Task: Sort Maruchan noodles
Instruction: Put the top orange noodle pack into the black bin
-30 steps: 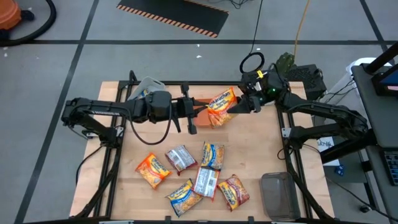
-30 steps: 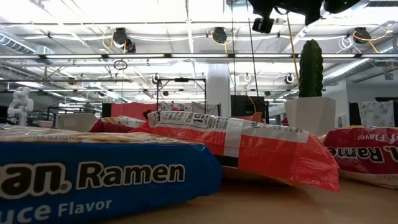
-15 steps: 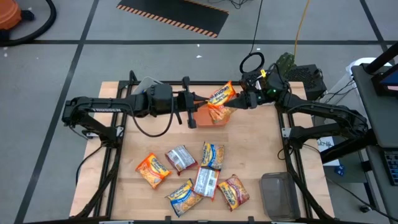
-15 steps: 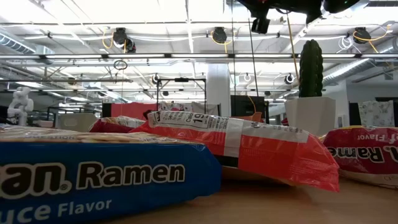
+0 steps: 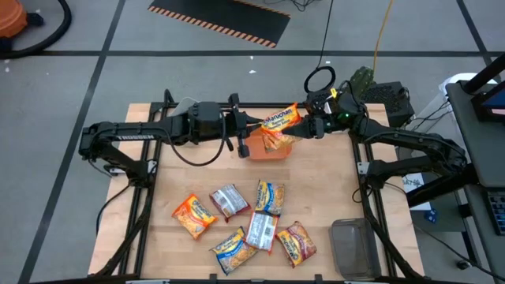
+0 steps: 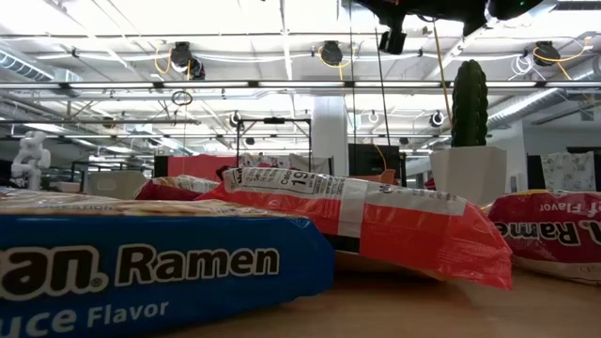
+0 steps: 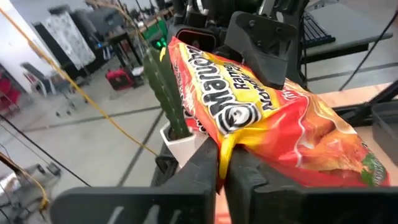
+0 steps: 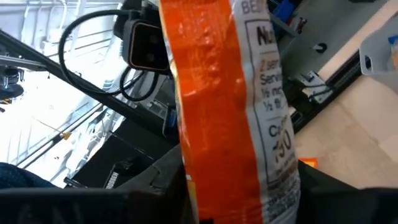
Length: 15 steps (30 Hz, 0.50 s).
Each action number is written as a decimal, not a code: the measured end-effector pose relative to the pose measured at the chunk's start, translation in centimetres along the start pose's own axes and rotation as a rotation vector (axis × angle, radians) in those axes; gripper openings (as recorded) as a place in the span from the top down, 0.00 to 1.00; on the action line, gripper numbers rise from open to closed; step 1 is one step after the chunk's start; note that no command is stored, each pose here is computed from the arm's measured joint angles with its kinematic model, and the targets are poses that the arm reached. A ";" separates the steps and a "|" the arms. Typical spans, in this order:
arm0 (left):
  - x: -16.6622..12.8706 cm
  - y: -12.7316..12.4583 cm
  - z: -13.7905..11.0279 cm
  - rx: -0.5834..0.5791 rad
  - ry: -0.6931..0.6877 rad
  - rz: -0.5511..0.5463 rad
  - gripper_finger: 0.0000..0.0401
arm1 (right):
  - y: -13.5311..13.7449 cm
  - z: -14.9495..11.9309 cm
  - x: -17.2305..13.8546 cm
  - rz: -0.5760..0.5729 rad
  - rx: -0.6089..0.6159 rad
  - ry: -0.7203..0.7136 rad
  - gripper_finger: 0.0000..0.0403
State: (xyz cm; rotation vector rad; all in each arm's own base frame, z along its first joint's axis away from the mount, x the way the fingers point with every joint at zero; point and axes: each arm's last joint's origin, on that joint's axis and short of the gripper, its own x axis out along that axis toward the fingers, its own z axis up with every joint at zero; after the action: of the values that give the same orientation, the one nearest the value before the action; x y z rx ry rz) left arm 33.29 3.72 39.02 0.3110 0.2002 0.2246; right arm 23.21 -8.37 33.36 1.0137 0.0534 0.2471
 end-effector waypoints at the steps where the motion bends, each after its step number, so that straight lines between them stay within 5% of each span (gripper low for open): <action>1: -0.1 0.0 0.0 -0.021 0.004 -0.002 0.90 | 0.0 0.0 0.0 0.000 0.010 0.000 0.63; 9: -1.4 0.5 0.4 -0.130 0.032 0.059 0.65 | 1.0 0.0 -0.7 0.027 0.029 -0.005 0.64; 15: -2.6 1.0 -0.1 -0.239 0.133 0.177 0.57 | 2.4 0.2 -2.2 0.081 0.097 0.030 0.64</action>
State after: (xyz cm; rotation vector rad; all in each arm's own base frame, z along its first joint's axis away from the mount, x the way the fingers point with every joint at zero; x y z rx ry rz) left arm 30.59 4.02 39.65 0.0755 0.2749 0.4416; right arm 20.70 -7.88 35.32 1.1104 0.0516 0.3364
